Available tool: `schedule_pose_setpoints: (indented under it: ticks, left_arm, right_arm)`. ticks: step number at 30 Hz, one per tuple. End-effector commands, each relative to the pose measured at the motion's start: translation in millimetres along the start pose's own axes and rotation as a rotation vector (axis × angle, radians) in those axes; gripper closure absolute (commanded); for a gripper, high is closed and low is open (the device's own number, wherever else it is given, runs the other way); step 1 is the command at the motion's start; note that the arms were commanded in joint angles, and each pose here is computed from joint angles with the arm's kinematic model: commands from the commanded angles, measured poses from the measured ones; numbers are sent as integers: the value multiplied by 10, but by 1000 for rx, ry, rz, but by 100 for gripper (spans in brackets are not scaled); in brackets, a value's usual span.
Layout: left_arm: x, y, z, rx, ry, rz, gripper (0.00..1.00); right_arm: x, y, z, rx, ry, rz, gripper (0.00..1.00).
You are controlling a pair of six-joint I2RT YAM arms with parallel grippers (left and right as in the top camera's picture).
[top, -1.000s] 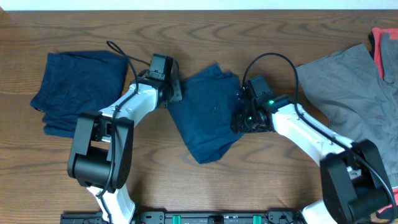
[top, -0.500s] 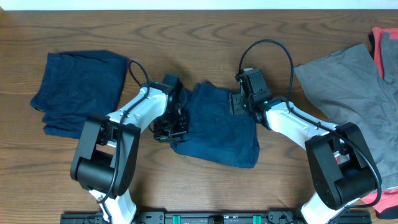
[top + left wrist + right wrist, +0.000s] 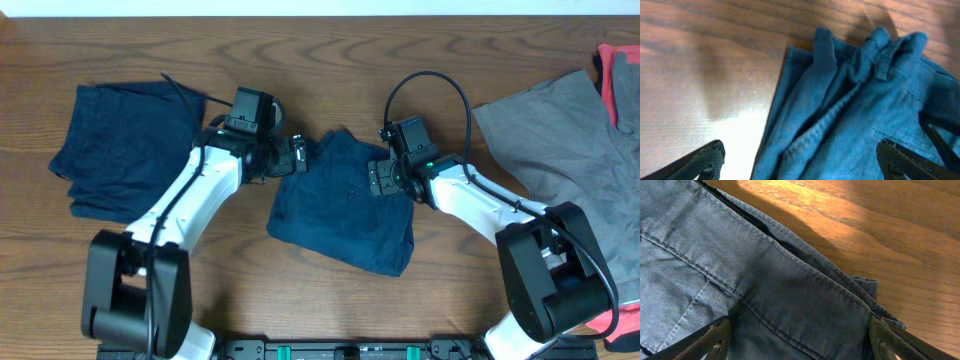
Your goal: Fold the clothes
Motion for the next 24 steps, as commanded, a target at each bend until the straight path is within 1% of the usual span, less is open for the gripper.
schedule_pose_setpoints:
  ticks: [1, 5, 10, 16, 18, 19, 21, 23, 24]
  left_arm:
    - [-4, 218, -11, -28, 26, 44, 2]
    - [-34, 395, -95, -121, 106, 97, 2]
    - [-116, 575, -129, -174, 114, 162, 2]
    - [-365, 771, -209, -185, 141, 257, 2]
    - [-451, 816, -253, -182, 162, 277, 1]
    - [-492, 833, -277, -181, 175, 284, 3]
    - [-547, 849, -317, -181, 207, 291, 25]
    - [-554, 864, -336, -171, 240, 275, 71]
    - [-541, 865, -335, -167, 242, 267, 91]
  right_arm:
    - [59, -68, -24, -4, -9, -20, 14]
    - [39, -67, -10, 5, -9, -10, 16]
    - [31, -67, -7, 5, -10, -6, 16]
    - [22, -67, -7, 5, -10, -1, 17]
    - [20, -67, -7, 5, -10, 0, 17]
    - [19, -67, -2, 6, -11, 0, 17]
    - [16, -67, 5, 6, -13, 2, 17]
    - [14, -67, 11, 7, -15, 3, 17]
    - [10, -67, 11, 7, -15, 5, 18]
Point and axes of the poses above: each gripper's point midway between its finger pads, its own y axis out along the fingers, its own z axis along the line the jaws close on, x = y × z, the point moved 5 cm from there along -y, back along the fingers, and after that the axes turned 14 degrees about -y, right-handed, at the moved point
